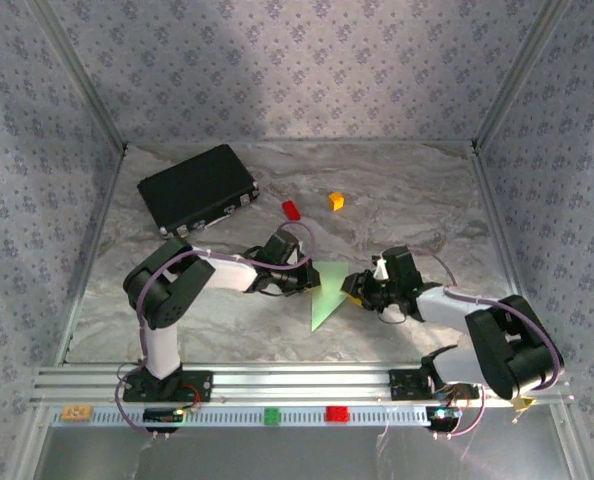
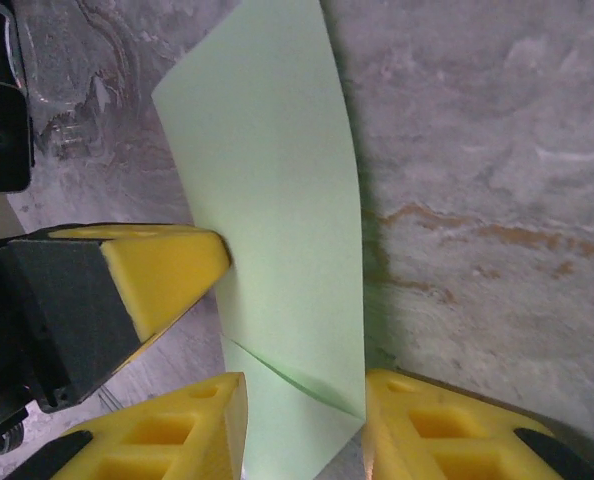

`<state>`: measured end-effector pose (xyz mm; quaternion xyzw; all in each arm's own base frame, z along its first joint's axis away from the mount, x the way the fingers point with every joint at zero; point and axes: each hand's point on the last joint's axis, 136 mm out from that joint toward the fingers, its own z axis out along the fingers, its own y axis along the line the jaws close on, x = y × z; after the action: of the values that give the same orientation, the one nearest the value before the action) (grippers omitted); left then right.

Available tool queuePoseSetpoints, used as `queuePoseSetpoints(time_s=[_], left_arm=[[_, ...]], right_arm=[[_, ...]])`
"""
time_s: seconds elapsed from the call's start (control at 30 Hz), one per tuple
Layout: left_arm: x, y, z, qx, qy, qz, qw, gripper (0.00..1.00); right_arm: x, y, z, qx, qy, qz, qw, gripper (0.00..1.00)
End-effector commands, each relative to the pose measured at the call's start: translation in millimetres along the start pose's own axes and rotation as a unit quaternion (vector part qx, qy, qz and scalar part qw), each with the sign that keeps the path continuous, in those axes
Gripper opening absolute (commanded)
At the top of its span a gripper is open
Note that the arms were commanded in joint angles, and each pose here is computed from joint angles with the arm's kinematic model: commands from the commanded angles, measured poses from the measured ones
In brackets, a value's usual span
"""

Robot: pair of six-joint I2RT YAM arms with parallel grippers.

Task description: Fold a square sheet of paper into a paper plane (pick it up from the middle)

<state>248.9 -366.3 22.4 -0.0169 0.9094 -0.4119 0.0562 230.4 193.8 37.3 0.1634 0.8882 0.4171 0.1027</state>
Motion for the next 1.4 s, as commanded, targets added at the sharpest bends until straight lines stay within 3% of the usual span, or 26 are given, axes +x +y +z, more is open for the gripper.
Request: queuePoseSetpoints(time_s=[0.0, 0.53, 1.37], left_arm=[[16.4, 20.3, -1.8, -0.033, 0.025, -0.018, 0.999, 0.00], [16.6, 20.5, -1.6, -0.034, 0.026, -0.017, 0.999, 0.00], [16.5, 17.8, -2.9, -0.034, 0.028, -0.013, 0.999, 0.00]], right_arm=[[-7.2, 14.7, 1.0, -0.024, -0.001, -0.009, 1.000, 0.35], [-15.1, 28.4, 2.2, -0.052, 0.004, -0.053, 0.997, 0.32], [-21.1, 15.7, 18.3, -0.067, 0.053, -0.061, 0.994, 0.24]])
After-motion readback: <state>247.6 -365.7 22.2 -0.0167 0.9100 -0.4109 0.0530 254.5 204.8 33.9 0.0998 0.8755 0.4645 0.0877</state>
